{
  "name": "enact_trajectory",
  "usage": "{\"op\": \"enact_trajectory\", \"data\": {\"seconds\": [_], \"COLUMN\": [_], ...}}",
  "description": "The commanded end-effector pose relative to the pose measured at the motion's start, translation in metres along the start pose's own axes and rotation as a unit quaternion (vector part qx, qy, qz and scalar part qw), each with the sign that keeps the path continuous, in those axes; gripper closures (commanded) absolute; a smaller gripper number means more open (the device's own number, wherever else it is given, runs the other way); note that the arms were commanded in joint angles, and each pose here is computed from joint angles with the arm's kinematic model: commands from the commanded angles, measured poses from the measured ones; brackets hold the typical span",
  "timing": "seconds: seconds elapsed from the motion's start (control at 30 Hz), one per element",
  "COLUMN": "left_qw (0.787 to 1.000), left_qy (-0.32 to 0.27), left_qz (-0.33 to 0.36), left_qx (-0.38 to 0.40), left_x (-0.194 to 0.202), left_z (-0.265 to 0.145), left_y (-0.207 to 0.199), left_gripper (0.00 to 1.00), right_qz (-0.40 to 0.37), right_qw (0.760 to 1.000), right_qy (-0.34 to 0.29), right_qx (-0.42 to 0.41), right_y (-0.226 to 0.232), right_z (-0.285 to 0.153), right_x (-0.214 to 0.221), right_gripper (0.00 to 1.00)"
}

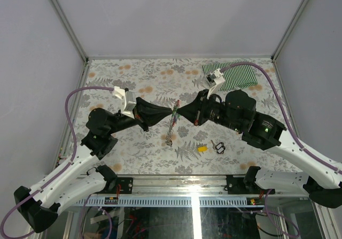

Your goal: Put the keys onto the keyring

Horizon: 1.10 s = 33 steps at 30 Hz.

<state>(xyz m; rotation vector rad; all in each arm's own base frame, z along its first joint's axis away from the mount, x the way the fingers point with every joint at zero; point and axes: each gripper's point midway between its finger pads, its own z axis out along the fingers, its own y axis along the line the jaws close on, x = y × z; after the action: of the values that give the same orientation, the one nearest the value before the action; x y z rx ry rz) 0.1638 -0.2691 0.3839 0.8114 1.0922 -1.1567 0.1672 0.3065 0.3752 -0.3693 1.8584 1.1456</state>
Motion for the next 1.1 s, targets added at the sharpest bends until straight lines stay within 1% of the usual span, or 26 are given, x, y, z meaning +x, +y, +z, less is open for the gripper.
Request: {"op": "enact_trajectory", "data": {"seconds": [0.0, 0.07, 0.17, 0.3, 0.37, 0.57, 0.67, 0.8, 0.9, 0.97, 1.07], "left_qw": [0.999, 0.999, 0.999, 0.999, 0.999, 0.999, 0.999, 0.999, 0.999, 0.999, 0.998], "left_qy": [-0.037, -0.036, -0.035, -0.036, -0.036, -0.036, -0.037, -0.038, -0.037, -0.037, -0.035], "left_qz": [0.032, 0.032, 0.031, 0.033, 0.034, 0.034, 0.035, 0.037, 0.036, 0.035, 0.035], "left_qx": [-0.002, -0.002, -0.002, -0.002, -0.002, -0.001, -0.001, -0.001, 0.002, 0.006, 0.025], "left_x": [-0.026, -0.026, -0.025, -0.026, -0.027, -0.027, -0.028, -0.030, -0.030, -0.031, -0.031], "left_z": [0.000, 0.000, -0.001, -0.001, -0.001, -0.001, -0.002, -0.002, -0.002, -0.002, -0.001], "left_y": [-0.003, -0.003, -0.003, -0.004, -0.004, -0.004, -0.005, -0.006, -0.007, -0.008, -0.015], "left_gripper": [1.00, 1.00, 1.00, 1.00, 1.00, 1.00, 1.00, 1.00, 1.00, 1.00, 1.00], "right_qz": [0.004, 0.005, 0.007, 0.009, 0.010, 0.007, -0.011, -0.057, -0.114, -0.161, -0.247], "right_qw": [1.000, 1.000, 1.000, 1.000, 1.000, 1.000, 0.999, 0.995, 0.983, 0.972, 0.943], "right_qy": [-0.009, -0.002, 0.006, 0.009, 0.008, 0.002, -0.009, -0.041, -0.077, -0.103, -0.139], "right_qx": [0.006, 0.007, 0.004, -0.002, -0.005, -0.012, -0.036, -0.074, -0.118, -0.138, -0.174], "right_y": [0.002, 0.002, 0.002, 0.004, 0.005, 0.007, 0.015, 0.025, 0.035, 0.036, 0.041], "right_z": [-0.004, -0.002, 0.003, 0.007, 0.008, 0.008, 0.004, -0.007, -0.015, -0.019, -0.026], "right_x": [-0.008, -0.005, -0.001, 0.002, 0.001, 0.000, -0.006, -0.017, -0.021, -0.022, -0.021], "right_gripper": [1.00, 1.00, 0.96, 0.86, 0.84, 0.82, 0.78, 0.70, 0.66, 0.65, 0.63]}}
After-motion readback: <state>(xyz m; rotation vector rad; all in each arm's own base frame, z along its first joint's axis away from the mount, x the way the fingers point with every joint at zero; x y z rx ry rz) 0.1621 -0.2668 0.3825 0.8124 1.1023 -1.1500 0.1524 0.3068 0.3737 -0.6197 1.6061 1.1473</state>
